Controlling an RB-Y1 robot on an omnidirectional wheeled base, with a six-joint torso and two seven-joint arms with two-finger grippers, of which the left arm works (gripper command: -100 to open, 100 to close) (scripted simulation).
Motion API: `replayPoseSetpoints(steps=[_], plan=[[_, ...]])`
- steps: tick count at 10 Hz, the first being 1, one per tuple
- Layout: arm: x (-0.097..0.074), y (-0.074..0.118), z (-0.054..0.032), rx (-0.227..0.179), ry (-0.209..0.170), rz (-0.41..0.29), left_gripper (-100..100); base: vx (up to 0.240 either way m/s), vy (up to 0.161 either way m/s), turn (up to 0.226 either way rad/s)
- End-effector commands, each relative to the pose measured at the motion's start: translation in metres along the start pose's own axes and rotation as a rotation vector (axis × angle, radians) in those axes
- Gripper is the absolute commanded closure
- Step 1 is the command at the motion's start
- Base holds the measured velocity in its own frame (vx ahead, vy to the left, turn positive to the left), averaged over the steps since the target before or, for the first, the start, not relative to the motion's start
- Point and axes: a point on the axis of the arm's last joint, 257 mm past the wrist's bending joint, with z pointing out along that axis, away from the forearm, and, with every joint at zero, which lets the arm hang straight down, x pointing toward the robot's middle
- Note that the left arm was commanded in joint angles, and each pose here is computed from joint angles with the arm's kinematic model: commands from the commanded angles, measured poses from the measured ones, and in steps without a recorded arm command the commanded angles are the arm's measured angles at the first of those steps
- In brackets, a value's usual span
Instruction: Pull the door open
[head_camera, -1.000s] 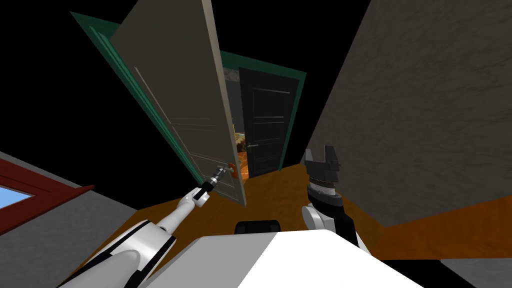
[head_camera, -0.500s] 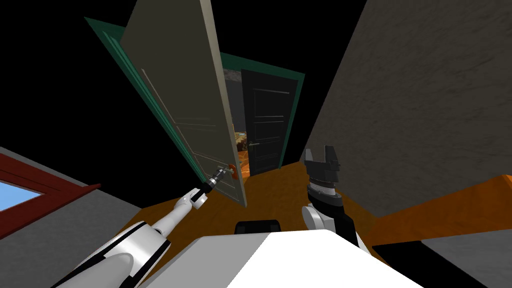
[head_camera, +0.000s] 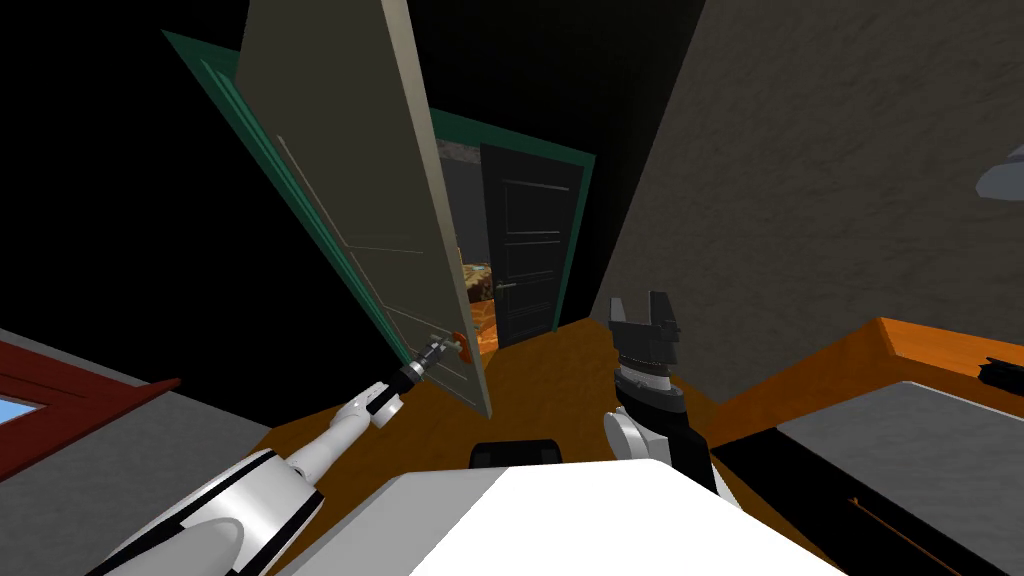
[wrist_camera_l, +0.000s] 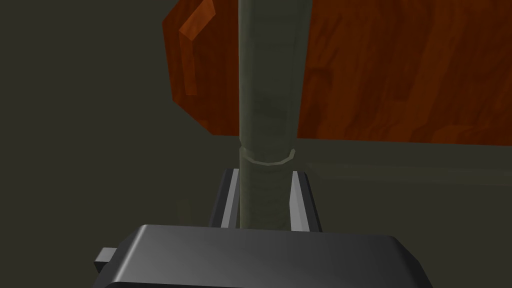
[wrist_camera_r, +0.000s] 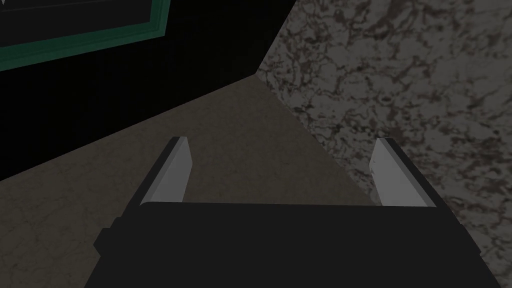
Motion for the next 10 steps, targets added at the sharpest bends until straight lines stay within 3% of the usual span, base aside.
replayPoseSetpoints(steps=[1,4,5,6,10], plan=[[0.003,0.001,-0.0086,0.001,0.022,-0.005,100,-0.086,0.093,-0.083],[0.002,0.001,-0.0247,0.000,0.049,-0.007,100,-0.112,0.088,-0.105],[0.002,0.001,-0.0272,-0.001,0.053,-0.007,100,-0.124,0.106,-0.080],[-0.002,-0.001,-0.0237,0.001,0.041,-0.002,100,-0.051,0.052,-0.015],[0.000,0.001,-0.0343,-0.001,0.067,-0.004,100,-0.166,0.149,-0.164]])
